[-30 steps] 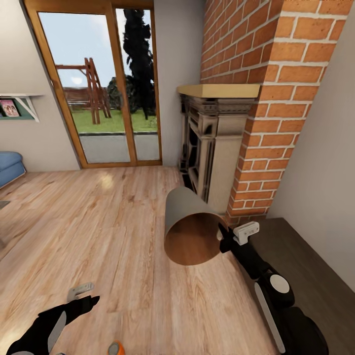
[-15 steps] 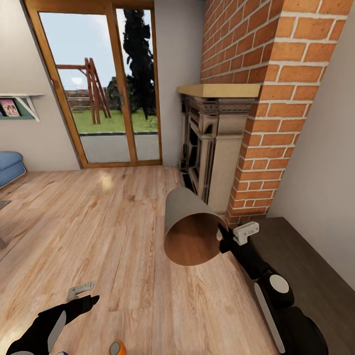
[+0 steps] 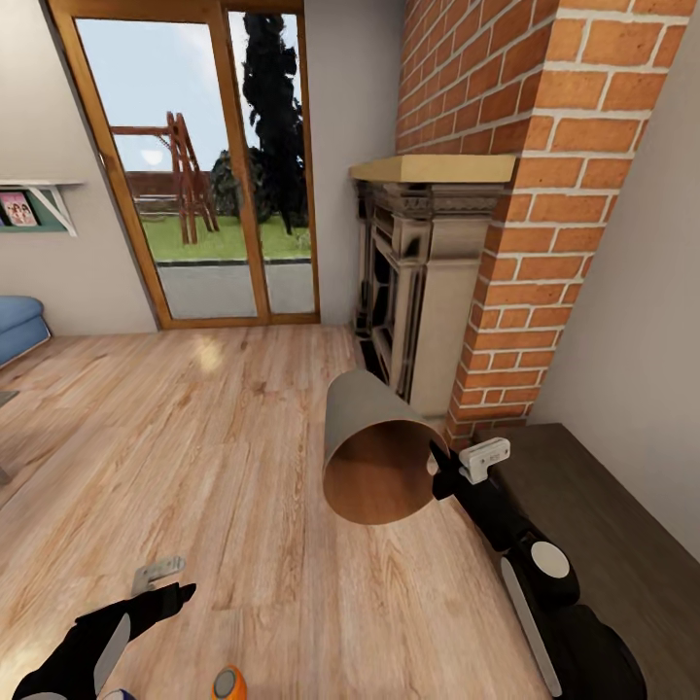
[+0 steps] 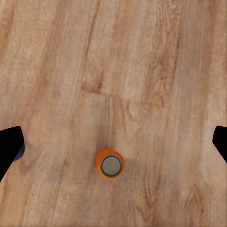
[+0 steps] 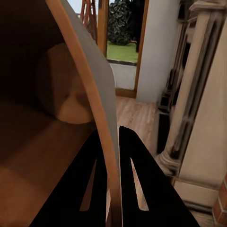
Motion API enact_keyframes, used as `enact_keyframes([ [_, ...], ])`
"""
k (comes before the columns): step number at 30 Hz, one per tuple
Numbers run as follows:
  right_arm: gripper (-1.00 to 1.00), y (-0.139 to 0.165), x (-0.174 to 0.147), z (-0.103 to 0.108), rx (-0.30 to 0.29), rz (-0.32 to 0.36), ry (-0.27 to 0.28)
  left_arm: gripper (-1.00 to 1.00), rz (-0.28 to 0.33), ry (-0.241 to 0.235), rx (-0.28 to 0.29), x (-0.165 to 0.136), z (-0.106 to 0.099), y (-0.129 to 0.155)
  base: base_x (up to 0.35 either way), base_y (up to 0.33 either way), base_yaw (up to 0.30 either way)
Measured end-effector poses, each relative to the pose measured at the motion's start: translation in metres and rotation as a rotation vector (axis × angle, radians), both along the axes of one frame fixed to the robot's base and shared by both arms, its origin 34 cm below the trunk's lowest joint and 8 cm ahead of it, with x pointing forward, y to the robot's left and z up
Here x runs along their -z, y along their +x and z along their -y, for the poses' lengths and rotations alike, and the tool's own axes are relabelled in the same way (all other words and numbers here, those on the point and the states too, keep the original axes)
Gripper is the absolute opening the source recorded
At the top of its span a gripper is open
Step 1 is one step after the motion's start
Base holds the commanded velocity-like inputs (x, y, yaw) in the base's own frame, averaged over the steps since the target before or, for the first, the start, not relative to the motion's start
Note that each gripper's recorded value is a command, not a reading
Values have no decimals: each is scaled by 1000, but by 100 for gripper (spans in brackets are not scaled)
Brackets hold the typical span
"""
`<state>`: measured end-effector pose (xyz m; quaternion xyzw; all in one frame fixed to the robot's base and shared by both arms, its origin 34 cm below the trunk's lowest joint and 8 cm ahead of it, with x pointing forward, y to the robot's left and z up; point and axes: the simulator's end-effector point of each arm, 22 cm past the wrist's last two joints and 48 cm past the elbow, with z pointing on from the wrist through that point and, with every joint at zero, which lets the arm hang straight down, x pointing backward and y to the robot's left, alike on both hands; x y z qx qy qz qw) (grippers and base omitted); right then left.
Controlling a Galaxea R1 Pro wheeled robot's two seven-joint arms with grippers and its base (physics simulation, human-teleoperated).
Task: Put the three can of soda from the living room inside the tash can in the kitchen.
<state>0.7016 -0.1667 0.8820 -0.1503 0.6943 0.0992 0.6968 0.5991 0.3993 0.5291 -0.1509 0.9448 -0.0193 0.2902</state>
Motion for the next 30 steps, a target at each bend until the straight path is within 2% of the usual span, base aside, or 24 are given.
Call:
enact_keyframes([
  [11,-100,-2,16,-1,-1,7,-5,100,-3,4,0,22,0,-3,0,0,0],
  [16,-100,-2,37,0,5,-50,-8,100,-5,5,0,32,0,-5,0,0,0],
  [26,-100,-3,60,2,11,-85,-8,100,-5,4,1,51,0,-8,0,0,0],
  [30,-100,-3,76,3,15,-124,-11,100,-4,4,1,59,0,-9,0,0,0],
])
